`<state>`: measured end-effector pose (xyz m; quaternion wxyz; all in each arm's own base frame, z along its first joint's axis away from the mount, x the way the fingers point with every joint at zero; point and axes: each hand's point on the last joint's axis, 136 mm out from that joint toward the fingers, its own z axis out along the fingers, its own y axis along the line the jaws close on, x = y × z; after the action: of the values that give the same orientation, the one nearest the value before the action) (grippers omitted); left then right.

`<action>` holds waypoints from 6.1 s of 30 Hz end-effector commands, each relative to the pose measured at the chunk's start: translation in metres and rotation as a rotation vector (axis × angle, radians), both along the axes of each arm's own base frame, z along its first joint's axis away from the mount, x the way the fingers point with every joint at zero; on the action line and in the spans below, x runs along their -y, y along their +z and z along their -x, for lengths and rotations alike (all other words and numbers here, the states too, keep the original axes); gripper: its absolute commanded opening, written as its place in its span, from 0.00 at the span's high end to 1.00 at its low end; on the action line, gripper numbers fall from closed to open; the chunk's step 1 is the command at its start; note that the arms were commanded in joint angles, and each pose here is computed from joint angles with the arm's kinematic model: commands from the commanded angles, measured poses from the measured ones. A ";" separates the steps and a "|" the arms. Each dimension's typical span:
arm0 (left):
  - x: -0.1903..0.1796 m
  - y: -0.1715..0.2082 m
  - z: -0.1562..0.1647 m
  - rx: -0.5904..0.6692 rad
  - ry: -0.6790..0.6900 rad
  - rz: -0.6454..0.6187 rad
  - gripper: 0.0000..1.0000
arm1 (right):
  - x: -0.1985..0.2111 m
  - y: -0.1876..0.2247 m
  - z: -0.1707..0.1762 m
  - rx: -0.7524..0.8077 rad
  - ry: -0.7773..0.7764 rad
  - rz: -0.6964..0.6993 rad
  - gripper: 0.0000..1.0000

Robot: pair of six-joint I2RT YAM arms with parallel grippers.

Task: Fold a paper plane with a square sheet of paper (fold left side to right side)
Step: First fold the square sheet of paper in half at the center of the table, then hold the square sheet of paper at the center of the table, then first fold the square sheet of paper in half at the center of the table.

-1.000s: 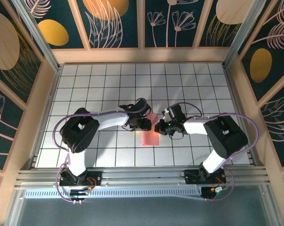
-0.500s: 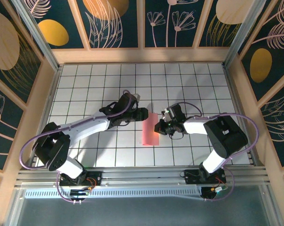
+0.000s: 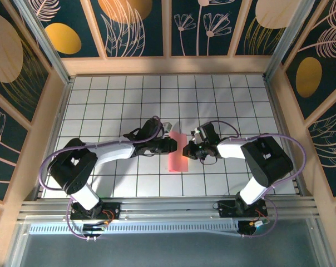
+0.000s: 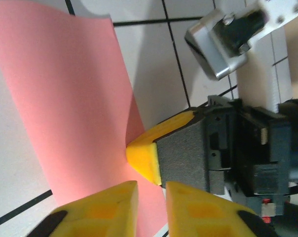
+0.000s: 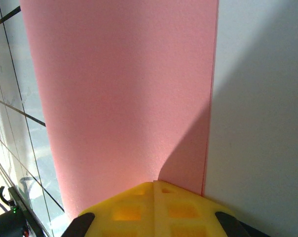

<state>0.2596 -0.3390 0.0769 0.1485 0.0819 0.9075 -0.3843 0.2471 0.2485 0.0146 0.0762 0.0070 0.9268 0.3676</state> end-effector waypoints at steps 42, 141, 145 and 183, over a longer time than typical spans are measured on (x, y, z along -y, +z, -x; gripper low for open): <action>-0.050 -0.081 0.010 -0.114 0.084 -0.223 0.95 | 0.036 -0.044 0.021 -0.092 -0.013 0.228 1.00; -0.024 -0.086 0.024 -0.174 -0.043 -0.142 1.00 | -0.048 -0.009 -0.033 0.015 0.067 0.004 1.00; -0.027 -0.084 0.032 -0.191 -0.037 -0.122 1.00 | -0.039 -0.018 -0.032 -0.008 0.051 0.033 1.00; -0.010 -0.020 0.038 -0.122 -0.078 0.023 1.00 | -0.031 -0.024 -0.028 -0.022 0.063 0.044 1.00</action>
<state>0.2232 -0.3245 0.0645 0.0973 0.0835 0.9062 -0.4029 0.2800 0.2969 0.0167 0.0695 -0.0314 0.9163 0.3930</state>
